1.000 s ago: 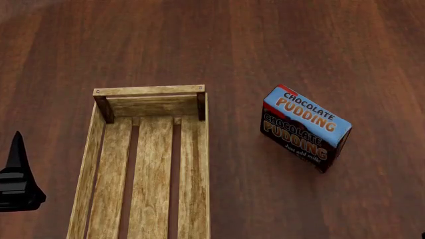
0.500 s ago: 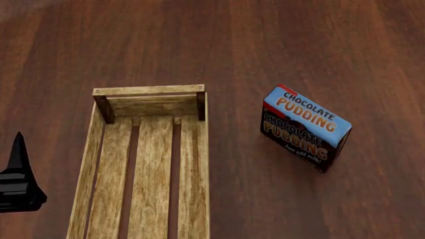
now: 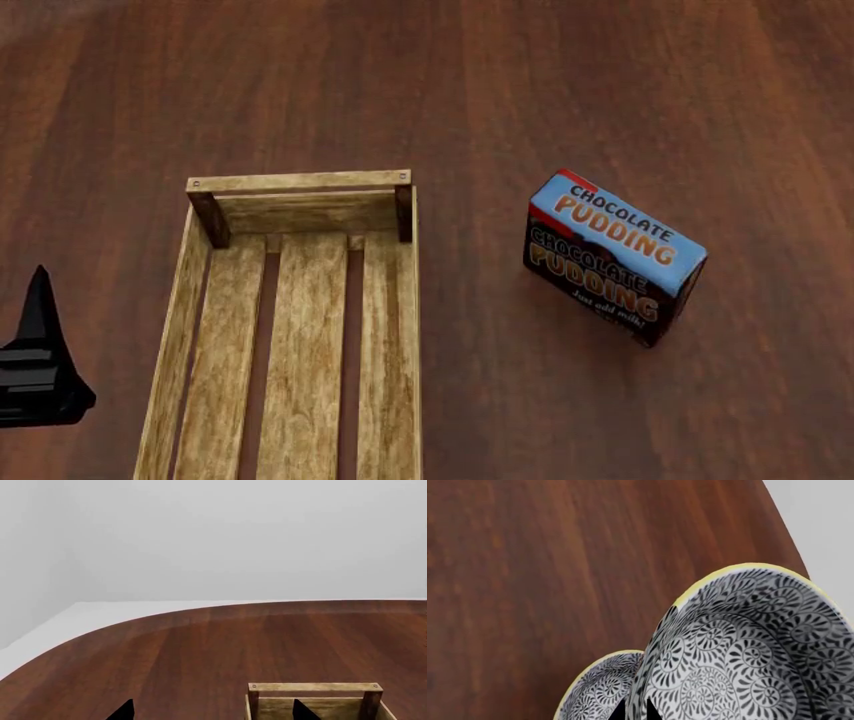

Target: Stack the left bowl on the right bowl and place them in the tray.

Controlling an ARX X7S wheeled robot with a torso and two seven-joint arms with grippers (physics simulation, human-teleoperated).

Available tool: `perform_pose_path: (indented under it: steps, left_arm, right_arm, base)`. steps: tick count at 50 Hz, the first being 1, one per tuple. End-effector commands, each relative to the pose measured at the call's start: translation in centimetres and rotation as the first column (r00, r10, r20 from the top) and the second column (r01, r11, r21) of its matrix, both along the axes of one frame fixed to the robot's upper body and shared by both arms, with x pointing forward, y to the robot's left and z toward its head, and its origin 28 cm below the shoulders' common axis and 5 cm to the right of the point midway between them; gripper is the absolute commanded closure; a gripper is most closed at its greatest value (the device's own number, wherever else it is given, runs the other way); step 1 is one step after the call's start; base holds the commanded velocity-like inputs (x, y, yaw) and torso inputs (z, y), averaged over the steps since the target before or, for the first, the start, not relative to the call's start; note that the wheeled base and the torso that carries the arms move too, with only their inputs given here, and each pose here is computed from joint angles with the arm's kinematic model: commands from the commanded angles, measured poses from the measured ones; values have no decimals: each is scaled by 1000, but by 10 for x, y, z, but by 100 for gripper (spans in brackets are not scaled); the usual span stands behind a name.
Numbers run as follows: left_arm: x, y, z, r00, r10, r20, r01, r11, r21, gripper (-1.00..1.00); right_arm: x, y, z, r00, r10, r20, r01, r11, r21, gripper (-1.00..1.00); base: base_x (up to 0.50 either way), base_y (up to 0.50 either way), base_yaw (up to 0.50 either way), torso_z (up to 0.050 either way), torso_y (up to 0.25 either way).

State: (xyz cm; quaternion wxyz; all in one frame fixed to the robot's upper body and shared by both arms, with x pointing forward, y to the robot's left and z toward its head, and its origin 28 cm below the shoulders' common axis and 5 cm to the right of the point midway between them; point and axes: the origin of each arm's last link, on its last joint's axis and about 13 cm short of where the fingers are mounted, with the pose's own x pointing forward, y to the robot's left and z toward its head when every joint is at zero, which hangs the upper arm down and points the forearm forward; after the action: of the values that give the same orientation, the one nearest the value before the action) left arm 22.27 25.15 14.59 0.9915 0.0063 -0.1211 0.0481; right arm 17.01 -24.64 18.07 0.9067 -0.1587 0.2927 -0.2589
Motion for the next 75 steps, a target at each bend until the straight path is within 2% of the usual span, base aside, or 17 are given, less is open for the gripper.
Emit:
perform_pose_path:
  steps: [1,44,75]
  left_arm:
    - [0,0,-1,1000,-1,-1,1,1000,0,-100]
    - [2,-1,-3,1000,0,-11,0,1000,5,-100]
    - [3,-2,-5,1000,1,-16,0,1000,13,-100]
  right_arm:
    - [-1,-1,-7,1000,-10,-3,10,1000,-12,100]
    - [-4,-7,-54,997,-25,-67,29,998,62,100]
    - [7,-7,-70,995,-9,-102,18,996,88,100]
  base:
    - [0,0,0,0,0]
    - [0,0,0,0,0]
    - [0,0,0,0,0]
